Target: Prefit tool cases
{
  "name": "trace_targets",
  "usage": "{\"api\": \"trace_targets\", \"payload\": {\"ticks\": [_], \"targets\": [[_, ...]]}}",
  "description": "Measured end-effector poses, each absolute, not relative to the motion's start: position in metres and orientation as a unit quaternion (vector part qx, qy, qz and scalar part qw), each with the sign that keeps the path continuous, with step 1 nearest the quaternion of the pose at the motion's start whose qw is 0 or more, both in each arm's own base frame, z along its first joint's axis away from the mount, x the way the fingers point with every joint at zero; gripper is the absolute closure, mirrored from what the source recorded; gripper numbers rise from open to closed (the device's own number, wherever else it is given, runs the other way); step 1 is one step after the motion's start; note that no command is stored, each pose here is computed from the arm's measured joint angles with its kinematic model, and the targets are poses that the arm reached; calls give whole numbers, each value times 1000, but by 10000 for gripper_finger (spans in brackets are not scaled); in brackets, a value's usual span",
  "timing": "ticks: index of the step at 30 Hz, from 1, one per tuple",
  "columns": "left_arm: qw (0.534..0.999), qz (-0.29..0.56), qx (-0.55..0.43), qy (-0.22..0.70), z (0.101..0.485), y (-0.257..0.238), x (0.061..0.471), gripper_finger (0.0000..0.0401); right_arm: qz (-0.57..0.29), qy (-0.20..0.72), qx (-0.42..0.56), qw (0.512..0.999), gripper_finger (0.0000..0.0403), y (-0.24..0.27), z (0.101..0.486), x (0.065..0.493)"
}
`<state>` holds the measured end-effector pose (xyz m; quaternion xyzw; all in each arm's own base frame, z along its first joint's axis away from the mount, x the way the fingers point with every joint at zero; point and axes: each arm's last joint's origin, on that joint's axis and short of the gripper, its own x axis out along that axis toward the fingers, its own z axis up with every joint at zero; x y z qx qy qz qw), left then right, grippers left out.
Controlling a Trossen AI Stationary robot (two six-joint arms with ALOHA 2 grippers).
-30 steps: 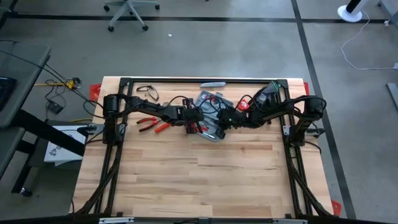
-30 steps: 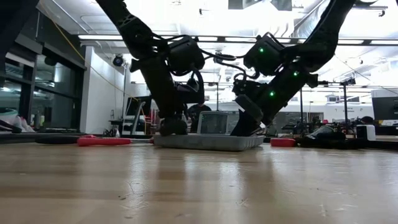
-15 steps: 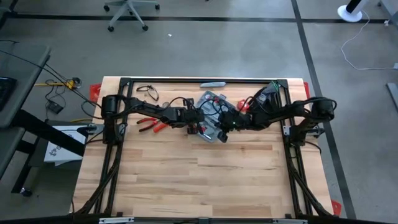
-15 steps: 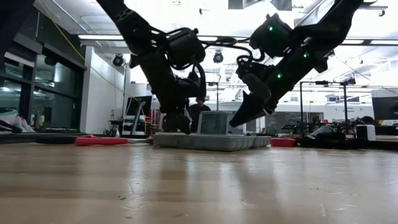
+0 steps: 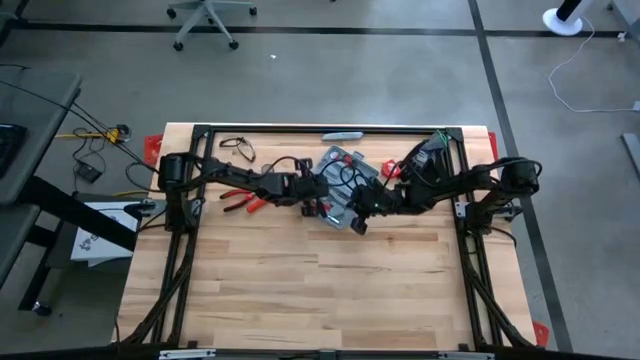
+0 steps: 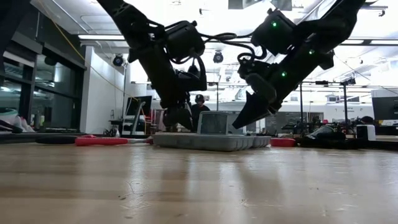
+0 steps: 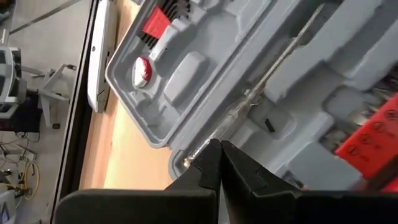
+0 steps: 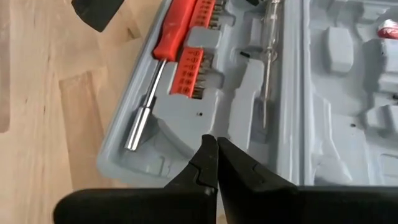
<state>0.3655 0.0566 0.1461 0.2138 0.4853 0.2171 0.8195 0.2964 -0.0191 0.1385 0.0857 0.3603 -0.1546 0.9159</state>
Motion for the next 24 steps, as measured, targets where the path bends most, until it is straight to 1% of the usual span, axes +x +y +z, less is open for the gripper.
{"api": "trace_targets", "payload": {"ticks": [8,19,21,24], "targets": [[821,209,217,485,154,49,363,401,-151,363,84,916,403,-17,138,296],[824,228,218,471,185,44,351,401,-162,361,79,915,403,-18,139,296],[825,217,221,473,189,45,349,401,-162,360,79,915,403,-17,139,296],[831,174,217,482,185,50,349,401,-165,351,75,919,403,-18,137,294]]}}
